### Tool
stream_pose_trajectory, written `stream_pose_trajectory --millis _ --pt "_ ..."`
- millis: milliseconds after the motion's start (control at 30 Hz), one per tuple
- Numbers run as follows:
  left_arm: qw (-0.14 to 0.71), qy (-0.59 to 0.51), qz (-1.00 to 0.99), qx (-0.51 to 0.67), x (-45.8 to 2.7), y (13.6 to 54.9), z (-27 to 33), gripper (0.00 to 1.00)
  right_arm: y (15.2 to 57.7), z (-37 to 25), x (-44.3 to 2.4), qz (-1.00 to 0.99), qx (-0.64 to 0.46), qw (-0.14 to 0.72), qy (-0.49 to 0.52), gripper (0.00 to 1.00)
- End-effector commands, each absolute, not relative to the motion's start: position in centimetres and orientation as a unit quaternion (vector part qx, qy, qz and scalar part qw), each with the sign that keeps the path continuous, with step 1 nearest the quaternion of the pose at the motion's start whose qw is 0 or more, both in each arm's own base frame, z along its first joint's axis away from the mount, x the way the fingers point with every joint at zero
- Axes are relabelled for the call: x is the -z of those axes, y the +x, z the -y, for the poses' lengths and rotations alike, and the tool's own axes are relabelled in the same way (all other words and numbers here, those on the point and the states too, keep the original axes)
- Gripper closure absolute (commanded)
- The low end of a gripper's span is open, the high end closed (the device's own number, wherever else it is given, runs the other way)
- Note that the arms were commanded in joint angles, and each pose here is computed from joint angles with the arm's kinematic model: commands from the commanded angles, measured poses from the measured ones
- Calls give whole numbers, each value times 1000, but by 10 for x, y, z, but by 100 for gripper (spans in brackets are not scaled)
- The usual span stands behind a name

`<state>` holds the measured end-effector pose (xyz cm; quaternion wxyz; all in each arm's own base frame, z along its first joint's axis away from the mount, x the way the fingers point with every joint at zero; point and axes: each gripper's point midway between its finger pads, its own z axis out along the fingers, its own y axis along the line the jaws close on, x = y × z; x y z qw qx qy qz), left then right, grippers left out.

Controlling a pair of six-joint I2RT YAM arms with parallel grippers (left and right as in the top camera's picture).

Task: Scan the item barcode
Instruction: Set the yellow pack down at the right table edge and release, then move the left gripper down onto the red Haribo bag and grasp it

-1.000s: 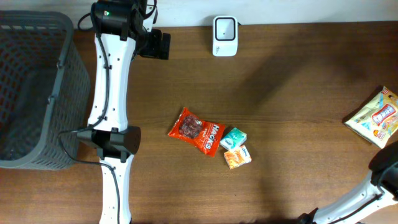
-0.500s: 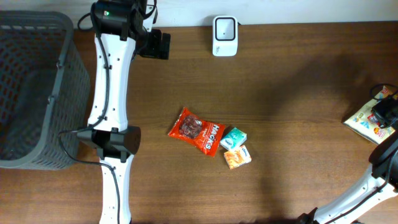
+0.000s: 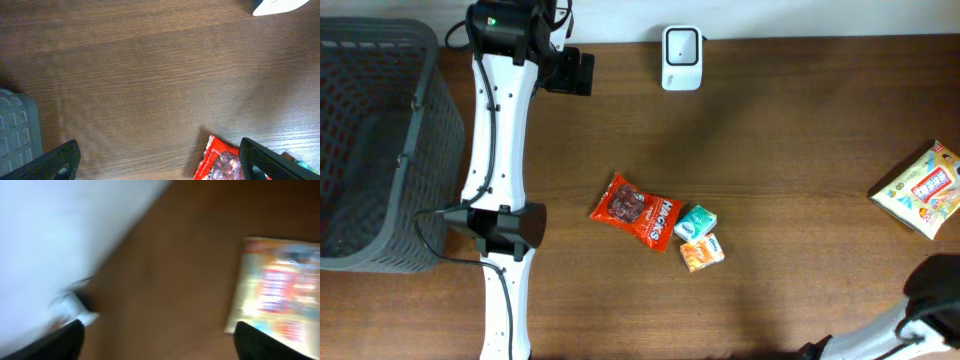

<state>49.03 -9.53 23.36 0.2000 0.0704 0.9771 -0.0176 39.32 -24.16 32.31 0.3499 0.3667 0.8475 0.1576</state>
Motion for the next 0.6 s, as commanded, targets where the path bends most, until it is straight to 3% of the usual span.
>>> stream_pose_trajectory --millis 0,400,567 --pt "193 67 -979 14 -227 492 96 1 412 179 -337 -840 -301 337 301 1" --pt "193 67 -979 14 -227 492 96 1 420 134 -325 -862 -310 292 276 2" --pt "176 84 -973 120 -229 482 133 1 420 134 -325 -862 -310 292 276 2"
